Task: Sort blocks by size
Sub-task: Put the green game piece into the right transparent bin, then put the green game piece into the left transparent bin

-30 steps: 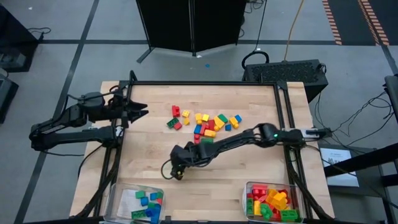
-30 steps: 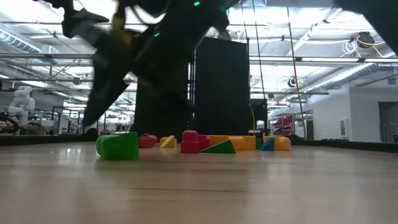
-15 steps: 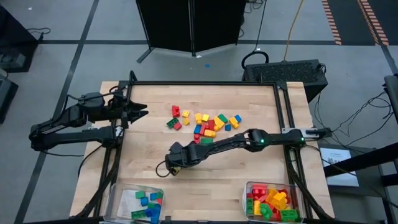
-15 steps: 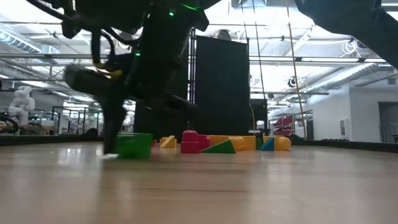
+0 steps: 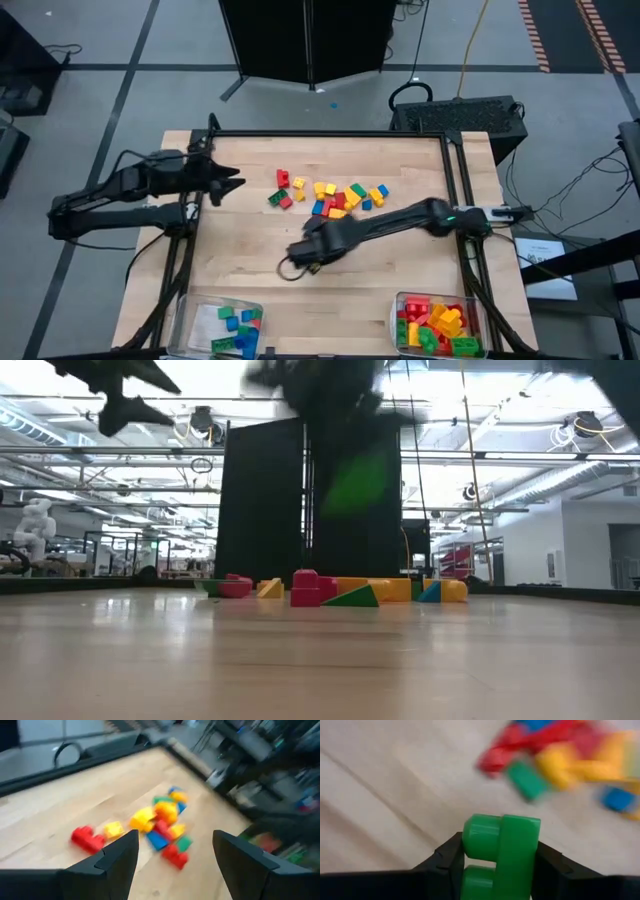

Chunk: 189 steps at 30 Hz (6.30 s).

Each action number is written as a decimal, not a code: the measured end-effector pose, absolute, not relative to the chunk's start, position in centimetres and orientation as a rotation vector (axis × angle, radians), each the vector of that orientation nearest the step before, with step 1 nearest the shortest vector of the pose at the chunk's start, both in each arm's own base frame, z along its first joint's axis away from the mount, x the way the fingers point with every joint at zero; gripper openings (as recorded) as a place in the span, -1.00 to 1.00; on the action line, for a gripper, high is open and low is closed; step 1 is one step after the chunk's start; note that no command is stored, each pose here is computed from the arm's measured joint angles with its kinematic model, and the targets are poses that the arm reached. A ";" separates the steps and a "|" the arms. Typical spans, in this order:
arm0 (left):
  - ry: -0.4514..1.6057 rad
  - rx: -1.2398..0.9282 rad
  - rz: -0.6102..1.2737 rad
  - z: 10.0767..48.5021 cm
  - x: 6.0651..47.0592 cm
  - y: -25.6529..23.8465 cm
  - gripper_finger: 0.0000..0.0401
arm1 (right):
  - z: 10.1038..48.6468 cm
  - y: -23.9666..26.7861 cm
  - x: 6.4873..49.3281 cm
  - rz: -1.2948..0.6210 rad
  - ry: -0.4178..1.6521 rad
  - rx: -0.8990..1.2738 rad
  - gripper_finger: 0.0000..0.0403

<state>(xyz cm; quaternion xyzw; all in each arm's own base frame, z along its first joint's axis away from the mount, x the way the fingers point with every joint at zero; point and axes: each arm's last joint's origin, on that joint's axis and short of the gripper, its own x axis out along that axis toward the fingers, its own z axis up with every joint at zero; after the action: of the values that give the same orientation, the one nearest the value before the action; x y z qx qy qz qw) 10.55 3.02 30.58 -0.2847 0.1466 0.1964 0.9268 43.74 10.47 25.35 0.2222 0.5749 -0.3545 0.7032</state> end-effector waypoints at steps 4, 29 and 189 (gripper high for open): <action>0.396 -0.550 0.420 29.7 12.4 3.5 0.27 | 31.7 12.0 39.6 -0.791 1.153 0.574 -0.28; 0.482 -0.564 0.341 28.7 14.7 3.9 0.27 | 28.9 28.9 21.4 -1.120 1.503 0.971 -0.28; 0.490 -0.447 0.697 28.6 8.2 3.1 0.27 | 22.2 18.4 56.0 0.547 0.258 0.115 -0.42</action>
<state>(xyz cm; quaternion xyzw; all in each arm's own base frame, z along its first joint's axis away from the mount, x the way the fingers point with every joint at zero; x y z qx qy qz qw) 8.17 3.14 28.64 -0.2151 0.2357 0.3352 0.8865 55.96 18.42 22.17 0.0565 0.1270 0.2694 0.9529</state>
